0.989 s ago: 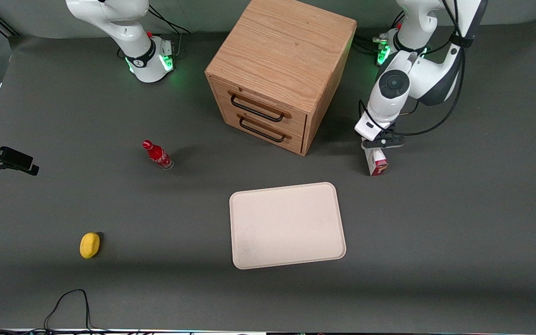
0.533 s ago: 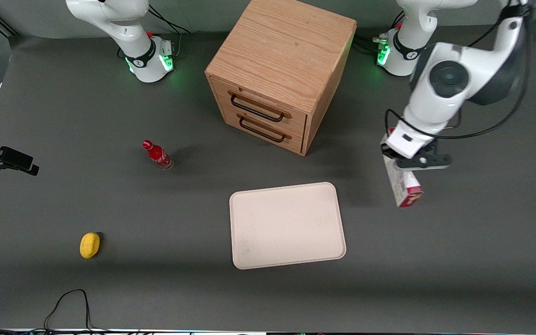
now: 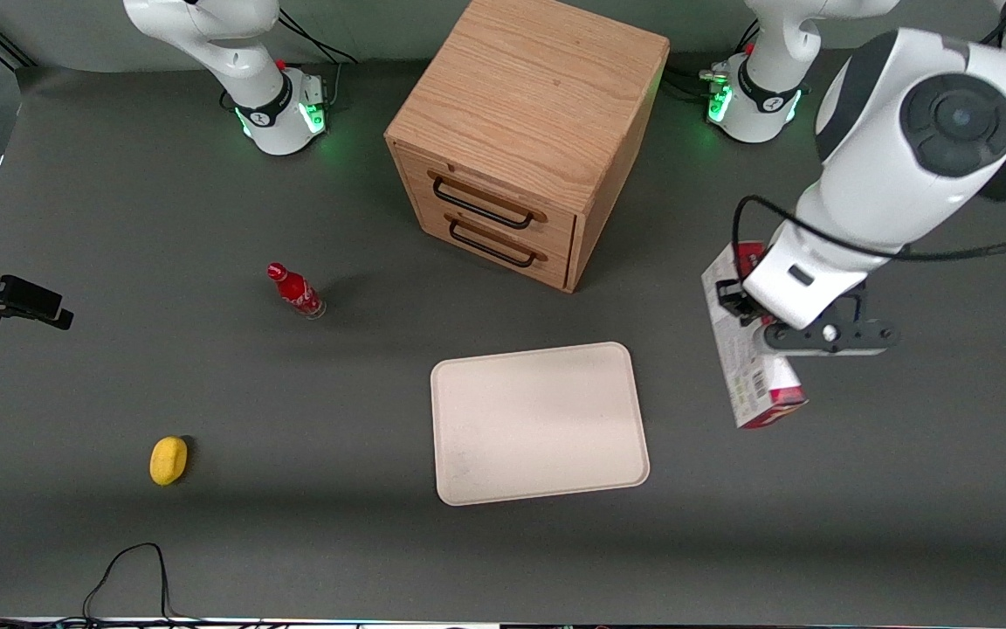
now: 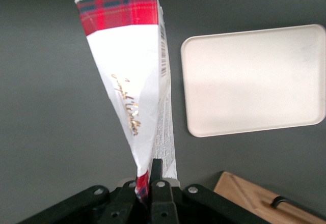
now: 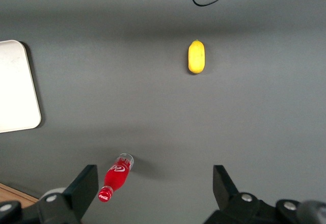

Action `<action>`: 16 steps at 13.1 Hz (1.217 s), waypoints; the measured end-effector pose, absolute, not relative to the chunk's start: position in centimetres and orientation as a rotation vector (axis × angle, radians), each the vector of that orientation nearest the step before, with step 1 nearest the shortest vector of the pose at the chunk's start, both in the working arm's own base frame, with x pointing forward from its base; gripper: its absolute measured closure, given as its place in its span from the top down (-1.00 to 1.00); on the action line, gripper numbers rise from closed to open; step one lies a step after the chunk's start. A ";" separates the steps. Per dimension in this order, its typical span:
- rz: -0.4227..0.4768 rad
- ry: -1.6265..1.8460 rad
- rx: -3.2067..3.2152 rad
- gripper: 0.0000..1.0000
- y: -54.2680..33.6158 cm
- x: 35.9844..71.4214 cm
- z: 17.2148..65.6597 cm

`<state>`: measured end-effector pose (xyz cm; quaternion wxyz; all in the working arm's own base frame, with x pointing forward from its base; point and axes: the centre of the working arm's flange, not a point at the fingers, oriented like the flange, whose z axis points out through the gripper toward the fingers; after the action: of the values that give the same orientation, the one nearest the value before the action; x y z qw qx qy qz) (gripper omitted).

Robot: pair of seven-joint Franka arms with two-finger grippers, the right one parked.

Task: Place red cookie box on tray
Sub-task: 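Carry the cookie box over the white tray with the left gripper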

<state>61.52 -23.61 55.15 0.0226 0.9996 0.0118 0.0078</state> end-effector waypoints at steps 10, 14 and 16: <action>-0.043 0.168 3.191 -0.93 -34.6 68.1 32.8; 0.042 0.136 3.160 -0.93 -35.7 68.1 26.6; 0.027 0.124 3.167 -0.93 -36.0 67.6 25.6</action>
<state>67.63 -36.00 25.62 -0.0140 0.9991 0.0391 0.0086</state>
